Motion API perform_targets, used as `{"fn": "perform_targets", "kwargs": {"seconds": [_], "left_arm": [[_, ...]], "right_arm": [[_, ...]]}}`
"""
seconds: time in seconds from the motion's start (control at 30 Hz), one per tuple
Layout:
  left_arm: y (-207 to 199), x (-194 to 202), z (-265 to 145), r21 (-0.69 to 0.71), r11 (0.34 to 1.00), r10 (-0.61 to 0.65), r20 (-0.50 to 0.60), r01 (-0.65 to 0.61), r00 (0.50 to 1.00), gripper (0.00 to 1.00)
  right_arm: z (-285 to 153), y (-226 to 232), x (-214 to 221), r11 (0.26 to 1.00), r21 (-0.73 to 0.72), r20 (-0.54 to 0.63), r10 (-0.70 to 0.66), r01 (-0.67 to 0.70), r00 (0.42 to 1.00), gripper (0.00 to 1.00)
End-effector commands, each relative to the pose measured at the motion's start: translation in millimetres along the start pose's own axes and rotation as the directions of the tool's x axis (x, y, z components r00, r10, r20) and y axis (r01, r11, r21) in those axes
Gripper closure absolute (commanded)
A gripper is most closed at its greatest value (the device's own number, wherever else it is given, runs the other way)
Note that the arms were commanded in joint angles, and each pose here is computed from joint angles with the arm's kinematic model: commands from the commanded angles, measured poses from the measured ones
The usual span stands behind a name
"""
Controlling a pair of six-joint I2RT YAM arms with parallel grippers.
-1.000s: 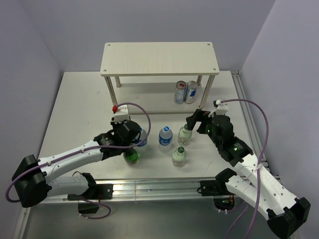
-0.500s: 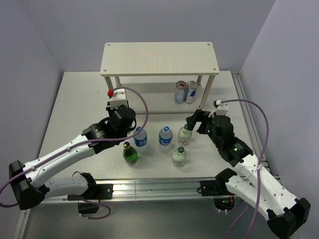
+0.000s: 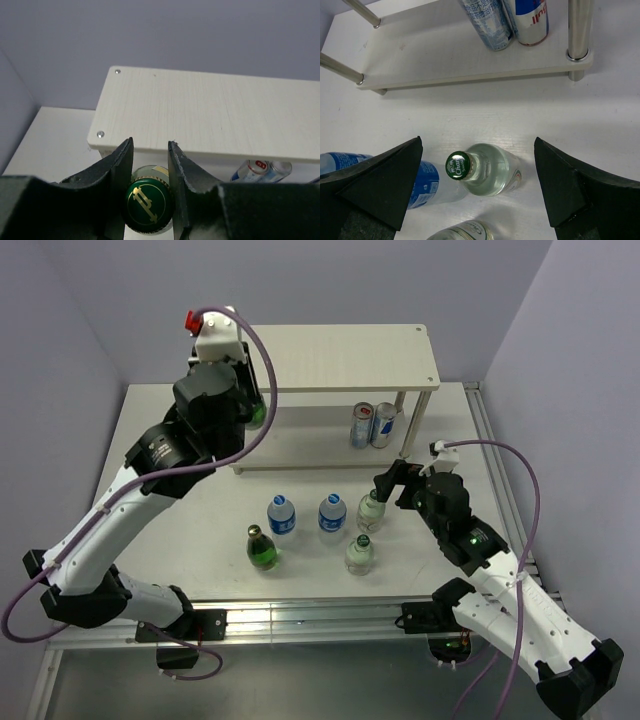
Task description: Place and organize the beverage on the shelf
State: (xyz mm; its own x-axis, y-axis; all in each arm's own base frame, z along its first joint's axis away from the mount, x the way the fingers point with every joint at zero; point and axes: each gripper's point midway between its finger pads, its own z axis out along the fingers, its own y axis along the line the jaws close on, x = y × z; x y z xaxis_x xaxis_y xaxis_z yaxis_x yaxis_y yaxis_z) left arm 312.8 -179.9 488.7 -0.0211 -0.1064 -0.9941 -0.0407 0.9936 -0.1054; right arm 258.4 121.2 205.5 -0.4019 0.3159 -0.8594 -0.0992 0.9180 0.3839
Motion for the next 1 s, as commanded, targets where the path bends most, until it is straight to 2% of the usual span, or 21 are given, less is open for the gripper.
{"fn": "perform_targets", "kwargs": {"seconds": [0.0, 0.43, 0.7, 0.97], "left_arm": [[6, -58, 0, -0.006, 1.0, -0.024, 0.112, 0.024, 0.993, 1.0], [15, -117, 50, -0.028, 0.999, -0.038, 0.237, 0.046, 0.971, 1.0], [25, -121, 85, -0.043, 0.997, -0.054, 0.27, 0.068, 0.961, 1.0], [37, -100, 120, -0.057, 0.992, -0.09, 0.277, 0.109, 0.957, 1.0]], "right_arm": [[-1, 4, -9, 1.0, -0.019, 0.049, 0.013, -0.012, 0.999, 0.01], [-2, 5, -7, 1.0, -0.027, 0.048, 0.016, -0.015, 0.999, 0.01], [-2, 6, -7, 0.999, -0.035, 0.046, 0.019, -0.017, 0.999, 0.01], [-2, 6, -4, 0.999, -0.042, 0.04, 0.02, -0.018, 0.999, 0.01]]}}
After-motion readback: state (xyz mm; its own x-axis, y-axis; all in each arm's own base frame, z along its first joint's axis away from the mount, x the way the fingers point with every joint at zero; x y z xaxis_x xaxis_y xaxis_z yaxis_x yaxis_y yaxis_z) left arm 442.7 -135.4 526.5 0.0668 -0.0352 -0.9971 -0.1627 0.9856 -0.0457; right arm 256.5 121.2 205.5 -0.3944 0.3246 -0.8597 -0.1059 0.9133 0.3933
